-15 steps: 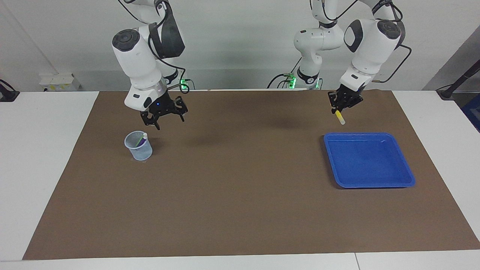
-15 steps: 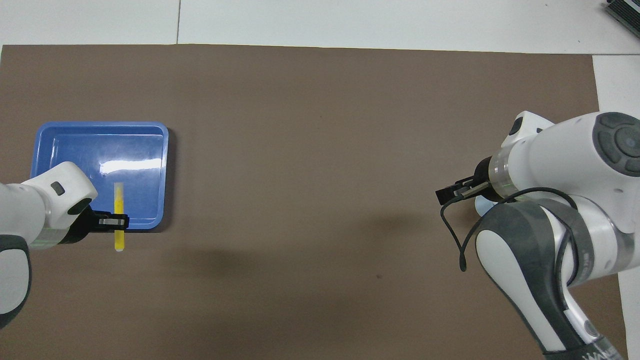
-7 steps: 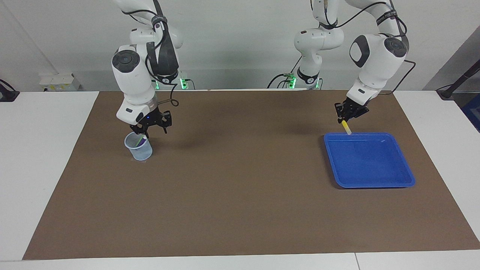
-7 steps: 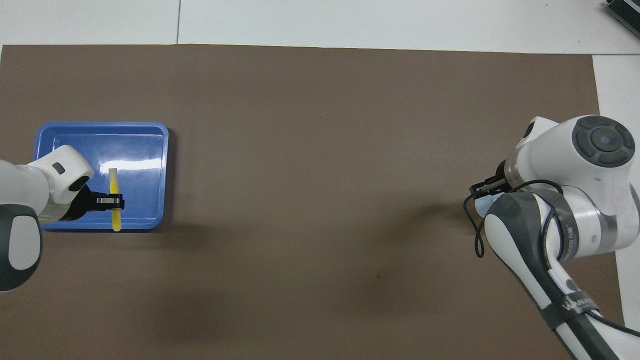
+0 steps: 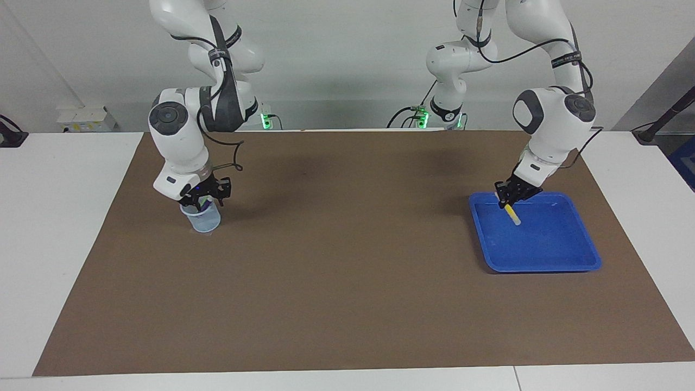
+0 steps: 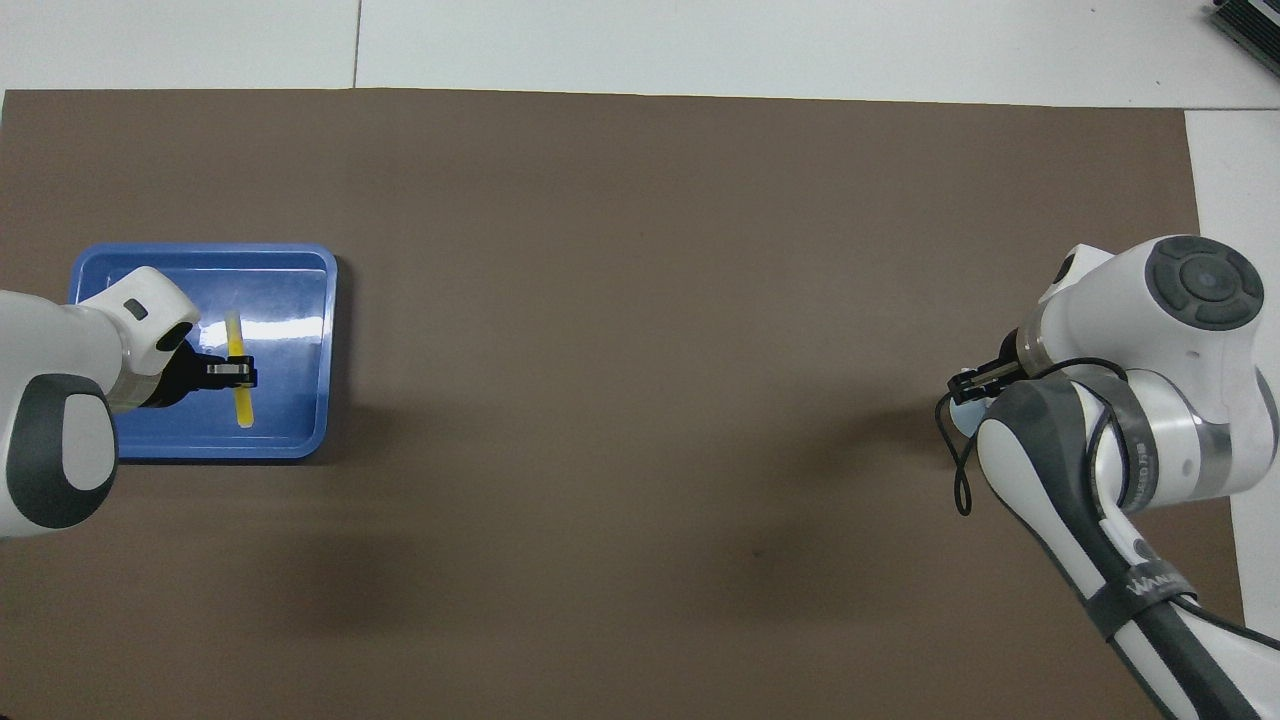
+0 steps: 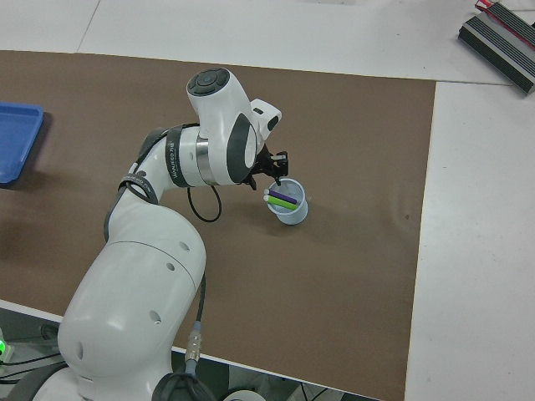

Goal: Right arm passes pens to left for tray arrangement
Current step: 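Lower the yellow pen into the tray and open the left gripper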

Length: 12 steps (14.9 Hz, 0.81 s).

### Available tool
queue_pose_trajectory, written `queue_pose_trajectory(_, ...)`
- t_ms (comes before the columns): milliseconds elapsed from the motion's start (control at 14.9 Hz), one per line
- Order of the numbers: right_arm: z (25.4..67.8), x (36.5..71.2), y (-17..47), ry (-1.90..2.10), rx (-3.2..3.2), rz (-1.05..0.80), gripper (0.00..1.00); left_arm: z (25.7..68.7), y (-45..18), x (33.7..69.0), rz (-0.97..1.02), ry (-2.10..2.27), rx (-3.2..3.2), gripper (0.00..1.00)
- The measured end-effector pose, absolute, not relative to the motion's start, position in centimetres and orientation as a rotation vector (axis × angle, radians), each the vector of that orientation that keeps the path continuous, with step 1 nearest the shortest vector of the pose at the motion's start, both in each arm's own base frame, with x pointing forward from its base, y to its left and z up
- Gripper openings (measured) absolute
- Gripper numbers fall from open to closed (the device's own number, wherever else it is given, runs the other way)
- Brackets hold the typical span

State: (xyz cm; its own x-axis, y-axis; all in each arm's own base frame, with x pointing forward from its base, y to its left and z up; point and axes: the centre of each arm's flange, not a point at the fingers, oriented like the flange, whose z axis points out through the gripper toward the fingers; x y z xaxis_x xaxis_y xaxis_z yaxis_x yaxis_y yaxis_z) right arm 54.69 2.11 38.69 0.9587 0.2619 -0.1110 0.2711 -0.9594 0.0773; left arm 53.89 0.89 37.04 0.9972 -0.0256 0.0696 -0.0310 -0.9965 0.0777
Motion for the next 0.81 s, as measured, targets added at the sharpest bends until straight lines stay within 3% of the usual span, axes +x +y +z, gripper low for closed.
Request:
queue_pose_trajectory(201,38.4,54.4,1.7,0.401,3.018,-0.188,0.6,34.5,1.0,54.8,0.123,-0.041,3.063,0.17)
queue_pose_trajectory(537,38.3,54.1,1.7,0.399,3.017,-0.229,0.4,31.0,1.2,55.9,0.152,-0.048,3.07,0.17)
queue_pose_trajectory(671,38.3,54.1,1.7,0.398,3.017,-0.229,0.4,30.9,1.3,56.1,0.173,-0.062,3.078,0.17)
queue_pose_trajectory(805,38.7,54.2,1.4,0.394,3.012,-0.216,0.25,30.7,1.2,56.2,0.178,-0.068,3.08,0.17)
